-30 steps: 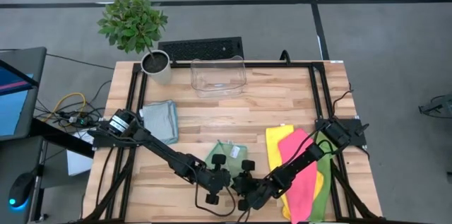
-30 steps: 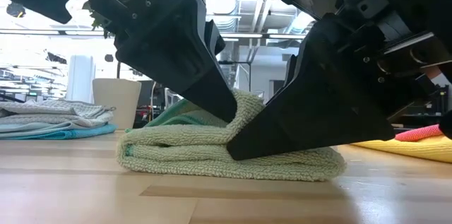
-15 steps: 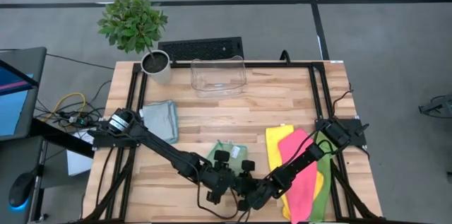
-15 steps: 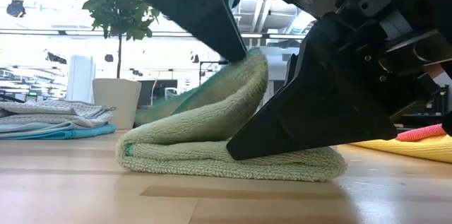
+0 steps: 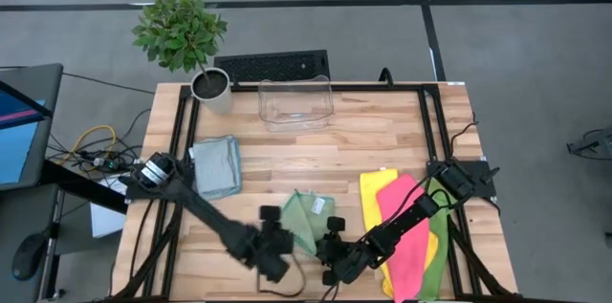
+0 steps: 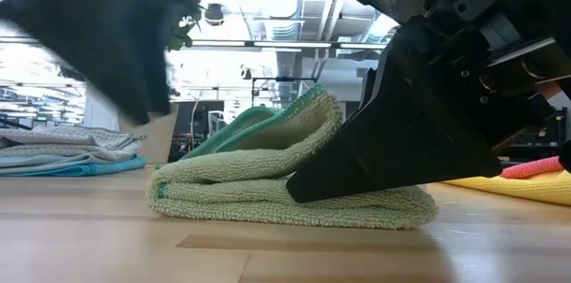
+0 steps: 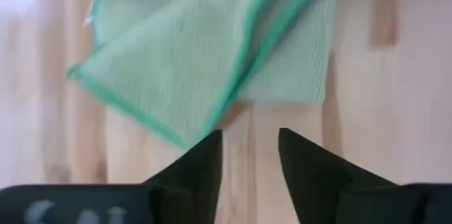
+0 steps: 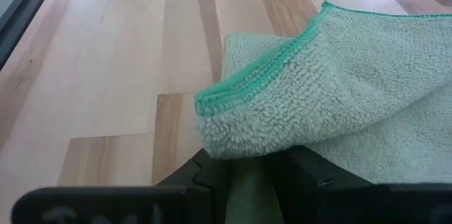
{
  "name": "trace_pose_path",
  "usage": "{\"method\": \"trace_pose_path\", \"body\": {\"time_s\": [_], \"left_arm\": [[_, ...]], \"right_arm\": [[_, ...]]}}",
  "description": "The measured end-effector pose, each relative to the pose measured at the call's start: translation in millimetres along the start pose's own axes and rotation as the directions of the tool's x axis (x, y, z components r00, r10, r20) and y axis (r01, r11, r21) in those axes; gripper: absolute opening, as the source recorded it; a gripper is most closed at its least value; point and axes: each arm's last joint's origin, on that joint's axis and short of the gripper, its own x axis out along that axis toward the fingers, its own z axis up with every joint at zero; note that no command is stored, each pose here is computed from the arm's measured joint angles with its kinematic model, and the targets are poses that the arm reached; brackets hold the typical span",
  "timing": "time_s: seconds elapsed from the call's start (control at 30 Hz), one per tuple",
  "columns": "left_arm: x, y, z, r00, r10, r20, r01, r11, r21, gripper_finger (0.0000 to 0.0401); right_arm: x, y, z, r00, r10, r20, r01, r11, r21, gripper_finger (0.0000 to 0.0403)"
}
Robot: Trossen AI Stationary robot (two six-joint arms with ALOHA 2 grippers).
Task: Fold microfiber towels
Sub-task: Fold the light green microfiber cloth
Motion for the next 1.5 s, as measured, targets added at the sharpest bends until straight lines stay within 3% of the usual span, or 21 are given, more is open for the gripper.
{"method": "trace_pose_path", "body": {"time_s": [0.2, 0.27, 0.4, 0.5, 0.6, 0.73, 0.9, 1.03, 1.2, 1.3, 1.5], "left_arm": [[4, -16, -44, 0.952, 0.284, 0.114, -0.291, 0.955, 0.054, 0.009], [14, -8, -47, 0.953, 0.295, 0.071, -0.298, 0.953, 0.044, 0.0089], [43, 0, -52, 0.991, 0.129, -0.017, -0.128, 0.988, 0.087, 0.0096], [54, 8, -58, 0.991, 0.132, -0.007, -0.131, 0.99, 0.058, 0.0104], [60, 13, -61, 0.98, 0.197, 0.019, -0.198, 0.98, 0.017, 0.0114], [62, 13, -56, 0.984, 0.17, 0.055, -0.174, 0.982, 0.075, 0.0124], [71, 24, -43, 0.985, 0.155, 0.082, -0.157, 0.987, 0.027, 0.0117], [76, 34, -25, 0.989, 0.094, 0.118, -0.098, 0.995, 0.027, 0.0093], [66, 45, -10, 0.991, 0.123, 0.06, -0.126, 0.991, 0.049, 0.0038], [54, 47, 8, 0.988, 0.121, 0.1, -0.128, 0.99, 0.067, 0.0009], [44, 54, 28, 0.98, 0.13, 0.149, -0.146, 0.984, 0.102, 0.0018]], "right_arm": [[0, 0, 0, 1.0, -0.001, 0.0, 0.001, 1.0, 0.001, 0.0118], [0, 0, 0, 1.0, -0.001, 0.0, 0.001, 1.0, 0.001, 0.0118], [1, -1, 0, 1.0, -0.003, 0.0, 0.003, 1.0, 0.003, 0.0118], [2, -2, 1, 1.0, -0.006, 0.0, 0.006, 1.0, 0.005, 0.0118], [2, -2, 1, 1.0, 0.0, -0.004, 0.0, 1.0, 0.005, 0.0118], [2, -3, 0, 1.0, 0.005, -0.011, -0.005, 1.0, 0.003, 0.0118], [3, -4, 1, 1.0, 0.007, -0.017, -0.007, 1.0, 0.005, 0.0118], [3, -4, 1, 1.0, 0.009, -0.017, -0.009, 1.0, 0.005, 0.0118], [3, -4, 1, 1.0, 0.01, -0.017, -0.01, 1.0, 0.004, 0.0118], [3, -4, 1, 1.0, 0.01, -0.018, -0.01, 1.0, 0.004, 0.0118], [3, -4, 1, 1.0, 0.01, -0.018, -0.01, 1.0, 0.004, 0.0118]]}}
